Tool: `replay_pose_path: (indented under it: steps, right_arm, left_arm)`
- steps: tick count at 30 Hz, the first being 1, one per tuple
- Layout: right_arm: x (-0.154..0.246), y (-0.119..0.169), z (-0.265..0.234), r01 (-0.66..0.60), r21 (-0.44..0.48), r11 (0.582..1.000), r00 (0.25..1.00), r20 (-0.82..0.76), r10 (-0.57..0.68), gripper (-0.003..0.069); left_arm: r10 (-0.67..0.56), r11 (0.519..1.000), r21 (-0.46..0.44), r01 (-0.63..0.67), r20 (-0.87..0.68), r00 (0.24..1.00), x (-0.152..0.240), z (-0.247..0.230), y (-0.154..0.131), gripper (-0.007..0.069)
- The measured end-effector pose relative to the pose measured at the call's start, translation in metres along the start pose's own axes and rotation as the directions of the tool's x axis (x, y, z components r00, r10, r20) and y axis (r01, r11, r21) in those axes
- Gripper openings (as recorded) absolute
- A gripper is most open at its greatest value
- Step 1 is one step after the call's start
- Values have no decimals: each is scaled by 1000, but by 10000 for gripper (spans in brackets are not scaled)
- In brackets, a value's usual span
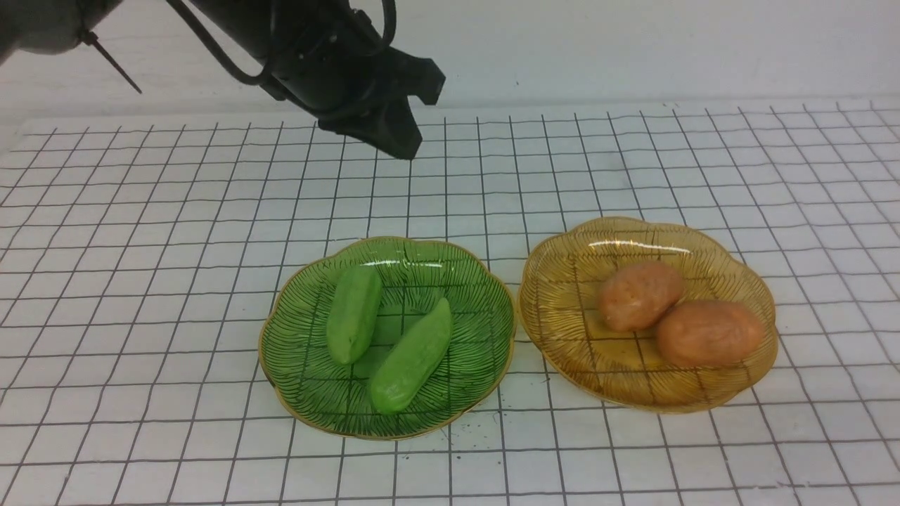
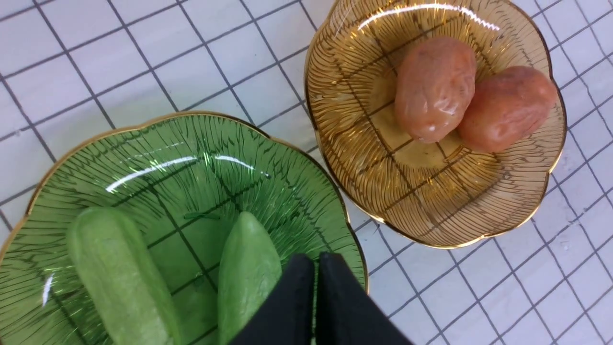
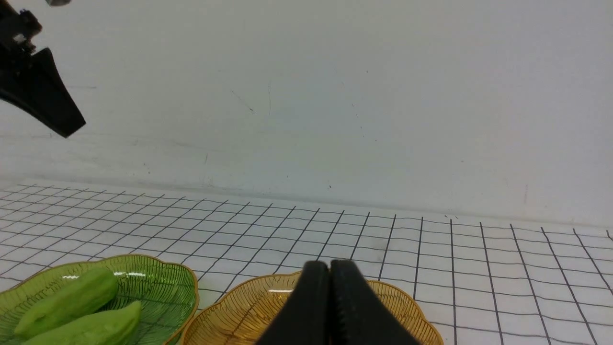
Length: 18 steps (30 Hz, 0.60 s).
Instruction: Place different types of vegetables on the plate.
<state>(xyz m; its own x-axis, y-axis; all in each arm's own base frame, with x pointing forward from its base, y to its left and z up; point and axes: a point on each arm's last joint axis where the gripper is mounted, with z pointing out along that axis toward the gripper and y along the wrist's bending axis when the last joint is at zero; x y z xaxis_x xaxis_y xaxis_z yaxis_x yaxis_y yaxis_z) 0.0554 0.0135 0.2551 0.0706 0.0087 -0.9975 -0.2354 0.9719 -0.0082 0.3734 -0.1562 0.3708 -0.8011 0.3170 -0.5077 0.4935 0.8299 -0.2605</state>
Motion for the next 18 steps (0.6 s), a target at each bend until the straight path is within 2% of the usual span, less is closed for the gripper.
replay_pose_path:
  steps: [6, 10, 18]
  right_arm:
    - [28, -1, -5, 2, 16, 1000, 996, -89, 0, -14]
    - [69, -5, -7, 14, 89, 996, 969, -245, 8, -14]
    - [74, -8, -8, 55, 142, 988, 961, -275, -15, -14]
  left_arm:
    - [7, 1000, -20, -7, -8, 1000, 1, 0, 2, -8]
    - [20, 999, -30, -19, 15, 1000, 2, -14, -2, -8]
    - [81, 989, -131, -70, 83, 993, 7, -57, -9, -8]
